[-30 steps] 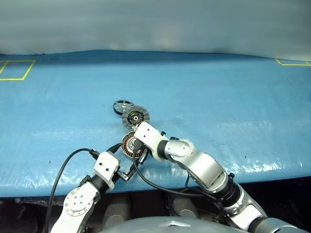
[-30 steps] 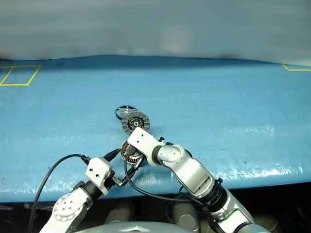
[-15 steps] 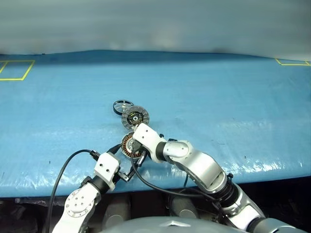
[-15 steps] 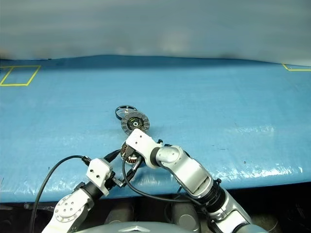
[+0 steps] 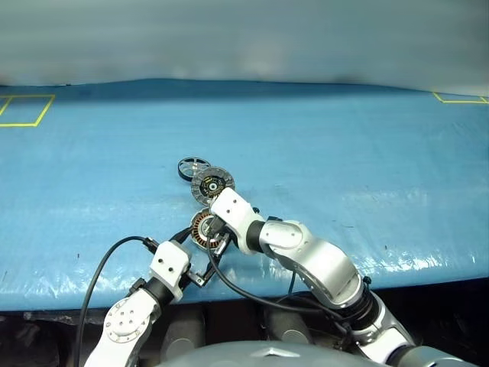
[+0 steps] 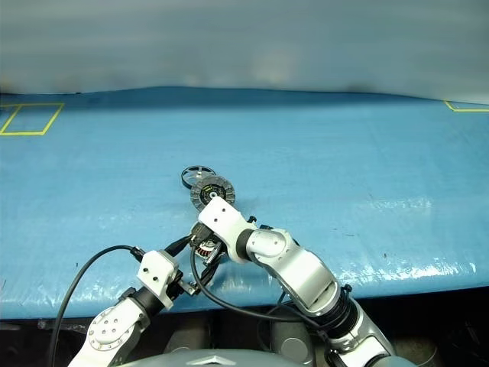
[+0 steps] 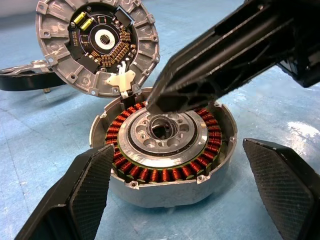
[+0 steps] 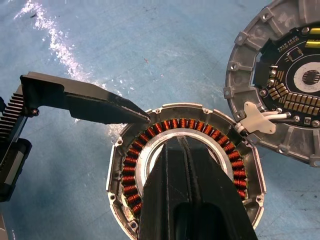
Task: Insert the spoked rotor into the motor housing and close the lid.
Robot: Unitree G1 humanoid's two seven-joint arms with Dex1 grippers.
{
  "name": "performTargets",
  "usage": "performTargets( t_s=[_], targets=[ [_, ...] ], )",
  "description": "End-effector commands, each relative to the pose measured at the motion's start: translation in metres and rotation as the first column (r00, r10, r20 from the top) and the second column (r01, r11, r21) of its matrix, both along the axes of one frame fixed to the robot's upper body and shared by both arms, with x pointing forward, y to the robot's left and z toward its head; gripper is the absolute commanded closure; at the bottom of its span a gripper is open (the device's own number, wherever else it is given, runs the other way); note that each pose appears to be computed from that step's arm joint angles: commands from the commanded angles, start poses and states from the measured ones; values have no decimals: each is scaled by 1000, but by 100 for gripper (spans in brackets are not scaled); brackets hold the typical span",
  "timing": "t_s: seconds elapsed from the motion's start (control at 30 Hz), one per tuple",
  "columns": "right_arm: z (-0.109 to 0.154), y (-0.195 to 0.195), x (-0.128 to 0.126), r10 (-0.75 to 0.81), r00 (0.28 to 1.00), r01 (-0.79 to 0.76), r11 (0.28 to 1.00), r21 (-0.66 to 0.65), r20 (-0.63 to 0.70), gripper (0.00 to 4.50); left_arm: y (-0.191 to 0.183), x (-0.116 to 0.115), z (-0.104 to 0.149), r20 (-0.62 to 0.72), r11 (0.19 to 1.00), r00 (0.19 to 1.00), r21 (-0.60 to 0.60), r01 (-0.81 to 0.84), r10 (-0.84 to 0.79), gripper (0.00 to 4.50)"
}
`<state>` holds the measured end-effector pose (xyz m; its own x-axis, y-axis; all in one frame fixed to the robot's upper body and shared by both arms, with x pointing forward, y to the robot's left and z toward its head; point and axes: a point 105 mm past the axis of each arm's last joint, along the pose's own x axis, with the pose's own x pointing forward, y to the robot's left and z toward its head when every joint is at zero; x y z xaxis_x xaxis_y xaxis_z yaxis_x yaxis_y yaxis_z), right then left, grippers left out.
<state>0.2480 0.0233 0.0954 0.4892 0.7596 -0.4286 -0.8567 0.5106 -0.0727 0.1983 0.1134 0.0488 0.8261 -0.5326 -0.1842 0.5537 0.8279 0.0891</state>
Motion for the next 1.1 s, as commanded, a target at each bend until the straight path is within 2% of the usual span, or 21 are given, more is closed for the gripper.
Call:
performTargets(
  t_s=[0.03,0.73,0.83,0.97,1.1],
  targets=[
    [6,3,5,-19,998,17,999,41,60,447,-2,-1,2,18,1000,1000,-4,10,-10,0],
    [-28,-7,17,-110,994,111,992,61,-21,447,-4,0,4,25,1000,1000,-7,10,-10,0],
    [-20,-9,19,-115,993,115,990,85,-1,447,-5,0,5,25,1000,1000,-9,11,-11,0],
    [10,-16,18,-131,991,123,974,192,27,447,-5,-1,6,24,1000,1000,-12,7,-7,0],
    [25,-22,10,-115,993,106,967,230,27,447,-5,-2,6,18,1000,1000,-14,6,-6,0]
  ],
)
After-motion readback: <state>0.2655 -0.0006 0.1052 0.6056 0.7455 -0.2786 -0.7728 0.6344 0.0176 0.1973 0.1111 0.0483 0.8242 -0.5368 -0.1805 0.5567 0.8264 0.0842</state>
